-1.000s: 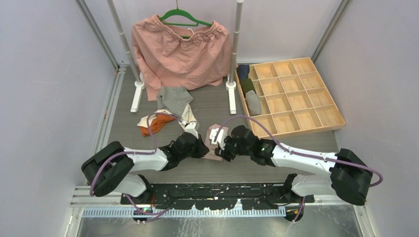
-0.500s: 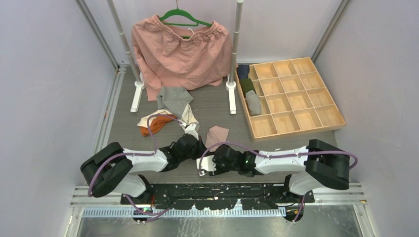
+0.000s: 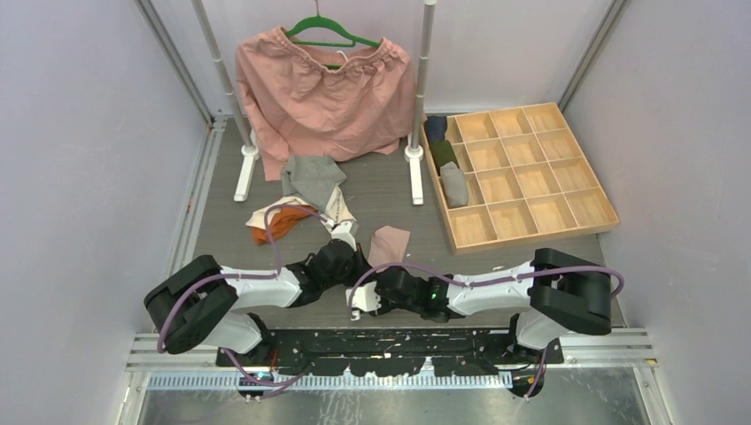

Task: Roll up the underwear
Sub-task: Roll the underwear to the center of the board.

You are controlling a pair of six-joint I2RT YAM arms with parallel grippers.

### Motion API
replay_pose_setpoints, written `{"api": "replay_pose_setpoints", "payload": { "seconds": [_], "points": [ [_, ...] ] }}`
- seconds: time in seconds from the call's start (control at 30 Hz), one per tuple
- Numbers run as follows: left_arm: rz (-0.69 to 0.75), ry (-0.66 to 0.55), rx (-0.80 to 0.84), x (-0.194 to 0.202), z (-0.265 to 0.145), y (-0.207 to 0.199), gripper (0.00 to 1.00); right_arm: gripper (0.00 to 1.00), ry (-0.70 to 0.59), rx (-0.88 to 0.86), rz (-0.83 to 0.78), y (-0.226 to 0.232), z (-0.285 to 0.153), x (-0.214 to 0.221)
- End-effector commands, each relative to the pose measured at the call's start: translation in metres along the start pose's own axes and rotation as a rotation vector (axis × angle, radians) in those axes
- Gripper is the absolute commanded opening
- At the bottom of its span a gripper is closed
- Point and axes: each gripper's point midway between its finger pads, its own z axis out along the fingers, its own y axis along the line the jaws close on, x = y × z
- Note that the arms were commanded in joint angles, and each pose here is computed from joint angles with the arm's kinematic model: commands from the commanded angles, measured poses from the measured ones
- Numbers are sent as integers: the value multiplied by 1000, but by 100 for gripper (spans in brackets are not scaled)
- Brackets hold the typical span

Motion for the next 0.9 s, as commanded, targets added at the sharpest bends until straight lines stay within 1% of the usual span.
{"api": "replay_pose_setpoints", "payload": {
  "seconds": [0.0,0.13,0.2,0.27,0.37,0.43,0.5,0.53,0.7,0.8,0.87],
  "points": [
    [40,164,-139,45,-9,40,1,53,-21,63,7,-12,5,-16],
    [39,163,-133,44,-10,38,1,52,13,85,3,-13,8,-11],
    [38,161,-131,43,-10,38,1,48,39,94,1,-14,9,-6],
    [36,160,-131,43,-11,38,1,41,65,106,-3,-15,8,-1],
    [17,151,-122,42,-13,36,1,25,83,112,8,-13,7,5],
    [-15,129,-87,38,-14,28,1,13,88,115,20,-12,5,9],
    [-29,112,-59,32,-17,20,1,4,89,112,27,-9,4,11],
    [-36,95,-54,27,-19,17,1,1,82,108,34,-8,3,11],
    [-42,-23,-78,-2,-38,16,1,1,-6,61,117,0,0,-4],
    [-42,-88,-108,-14,-53,23,1,1,-68,-35,197,14,-1,-17],
    [-42,-108,-131,-16,-63,30,1,1,-103,-112,246,24,-1,-25]
  ]
}}
